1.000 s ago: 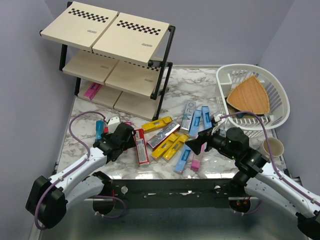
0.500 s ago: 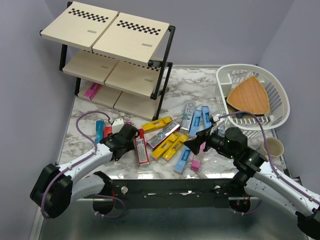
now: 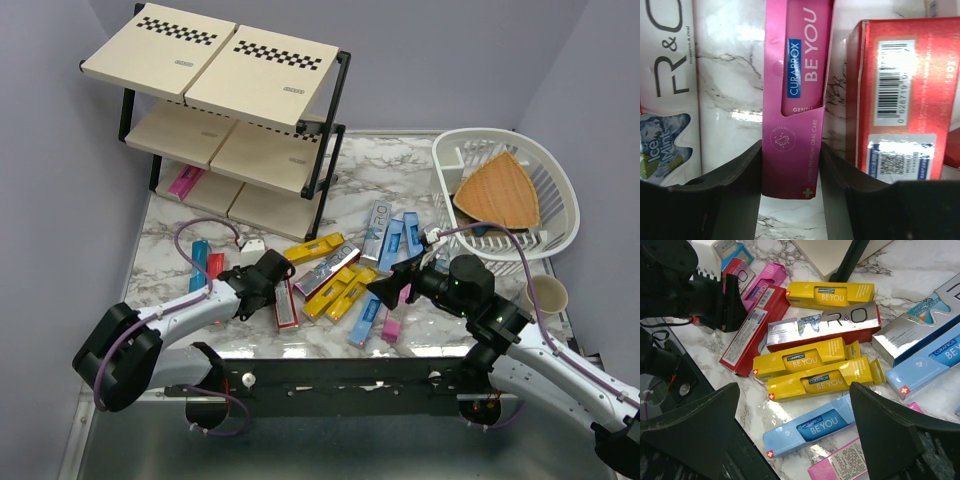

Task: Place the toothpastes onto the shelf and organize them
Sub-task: Pick up the toothpaste from the center of the board, then place the toothpaste on the shelf, then adjust the toothpaste on the shelf.

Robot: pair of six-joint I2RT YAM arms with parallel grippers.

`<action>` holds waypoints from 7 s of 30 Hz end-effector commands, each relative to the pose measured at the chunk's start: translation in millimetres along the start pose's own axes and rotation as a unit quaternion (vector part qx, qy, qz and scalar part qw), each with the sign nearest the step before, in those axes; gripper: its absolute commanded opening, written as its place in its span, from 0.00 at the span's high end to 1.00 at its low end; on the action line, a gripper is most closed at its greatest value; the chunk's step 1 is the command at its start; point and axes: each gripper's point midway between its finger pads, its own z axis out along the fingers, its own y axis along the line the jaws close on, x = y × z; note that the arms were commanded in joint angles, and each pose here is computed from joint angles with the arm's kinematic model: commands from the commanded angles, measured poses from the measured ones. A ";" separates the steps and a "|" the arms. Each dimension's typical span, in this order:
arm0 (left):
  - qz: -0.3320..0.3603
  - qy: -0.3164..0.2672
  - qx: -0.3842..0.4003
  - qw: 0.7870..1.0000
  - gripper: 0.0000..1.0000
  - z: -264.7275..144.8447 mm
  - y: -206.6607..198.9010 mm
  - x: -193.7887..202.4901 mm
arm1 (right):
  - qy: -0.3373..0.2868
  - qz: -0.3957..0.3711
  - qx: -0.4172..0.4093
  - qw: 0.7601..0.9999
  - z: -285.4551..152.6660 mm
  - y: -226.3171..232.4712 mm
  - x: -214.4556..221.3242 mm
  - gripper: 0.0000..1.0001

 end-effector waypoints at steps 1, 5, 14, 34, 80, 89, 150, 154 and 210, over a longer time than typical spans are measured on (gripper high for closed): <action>0.006 -0.021 -0.005 1.000 0.53 -5.0 -8.7 -14.3 | -0.002 0.000 -0.013 1.000 1.6 4.2 0.9 0.00; 0.005 -0.029 0.007 1.000 0.62 -13.8 -14.8 -25.5 | -0.001 0.000 -0.013 1.000 1.0 4.4 1.4 0.00; 0.049 -0.087 0.015 0.995 0.64 -45.7 -18.4 -76.2 | 0.000 0.000 -0.009 1.000 1.4 3.1 1.8 0.00; 0.140 -0.157 0.057 0.976 0.64 -19.5 48.7 -206.4 | -0.020 -0.016 -0.005 1.000 -8.6 9.1 -5.6 0.00; 0.235 -0.167 0.080 0.954 0.18 111.0 125.1 -256.8 | -0.013 -0.032 0.010 0.999 -3.7 9.1 2.9 0.00; 0.171 -0.186 0.059 0.966 0.01 76.1 129.7 -251.2 | -0.019 -0.031 0.001 0.999 -7.7 13.2 0.0 0.00; -0.447 -0.226 0.240 0.832 0.03 77.4 118.0 -246.0 | 0.066 -0.090 0.152 0.982 30.6 -55.5 -106.3 0.00; -0.456 -0.214 0.232 0.832 0.05 91.2 118.8 -234.1 | 0.066 -0.093 0.155 0.981 31.9 -58.4 -106.1 0.00; -0.497 -0.197 0.300 0.790 0.48 139.7 143.9 -285.3 | 0.086 -0.131 0.195 0.968 34.4 -75.9 -114.2 0.01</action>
